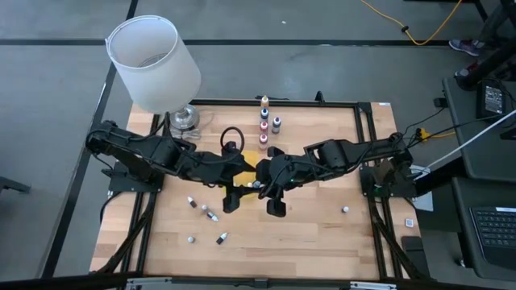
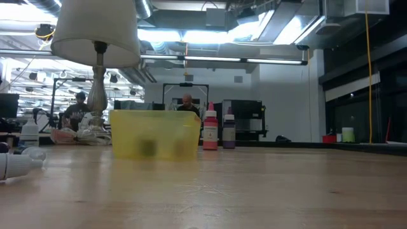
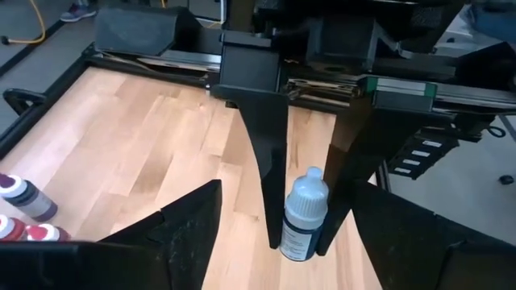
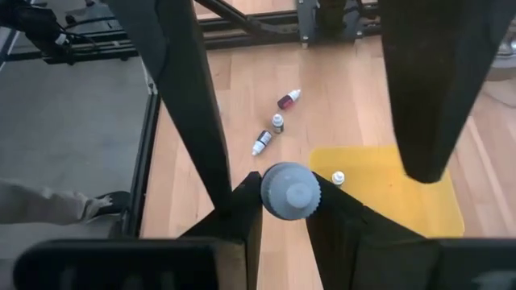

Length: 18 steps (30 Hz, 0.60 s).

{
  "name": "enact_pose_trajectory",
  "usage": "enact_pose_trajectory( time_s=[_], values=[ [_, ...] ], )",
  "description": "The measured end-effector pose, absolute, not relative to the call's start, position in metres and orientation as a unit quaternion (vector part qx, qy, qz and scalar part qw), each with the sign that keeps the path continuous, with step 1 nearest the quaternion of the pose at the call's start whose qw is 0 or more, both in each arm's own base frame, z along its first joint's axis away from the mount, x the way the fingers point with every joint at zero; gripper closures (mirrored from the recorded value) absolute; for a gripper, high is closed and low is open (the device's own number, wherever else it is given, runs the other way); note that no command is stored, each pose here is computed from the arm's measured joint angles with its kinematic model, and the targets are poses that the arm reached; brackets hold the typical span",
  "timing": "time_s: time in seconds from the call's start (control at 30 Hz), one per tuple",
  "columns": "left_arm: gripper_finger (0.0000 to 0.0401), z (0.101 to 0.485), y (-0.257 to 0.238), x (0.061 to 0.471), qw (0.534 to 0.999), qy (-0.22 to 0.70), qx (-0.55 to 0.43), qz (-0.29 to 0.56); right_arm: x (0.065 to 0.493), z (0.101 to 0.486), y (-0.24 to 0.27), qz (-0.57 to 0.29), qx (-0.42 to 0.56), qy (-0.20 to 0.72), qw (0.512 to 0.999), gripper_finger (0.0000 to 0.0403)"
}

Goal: Pick & Place food coloring
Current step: Put the small black bottle into the yellow bin

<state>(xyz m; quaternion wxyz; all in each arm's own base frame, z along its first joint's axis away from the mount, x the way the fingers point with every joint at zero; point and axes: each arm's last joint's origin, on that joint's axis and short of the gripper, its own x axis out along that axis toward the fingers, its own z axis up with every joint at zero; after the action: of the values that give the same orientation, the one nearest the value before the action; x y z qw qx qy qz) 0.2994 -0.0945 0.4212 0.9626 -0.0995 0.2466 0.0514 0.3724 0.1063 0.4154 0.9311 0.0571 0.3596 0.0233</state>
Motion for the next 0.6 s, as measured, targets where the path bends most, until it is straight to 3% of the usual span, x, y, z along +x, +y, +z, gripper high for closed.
enact_pose_trajectory(
  time_s=[0.6],
  values=[
    [0.0227,0.4203,-0.0960,0.2994,0.960,0.255,-0.113,0.030,0.3725,0.4156,0.1064,0.027,0.046,0.358,0.932,0.0317]
  ],
)
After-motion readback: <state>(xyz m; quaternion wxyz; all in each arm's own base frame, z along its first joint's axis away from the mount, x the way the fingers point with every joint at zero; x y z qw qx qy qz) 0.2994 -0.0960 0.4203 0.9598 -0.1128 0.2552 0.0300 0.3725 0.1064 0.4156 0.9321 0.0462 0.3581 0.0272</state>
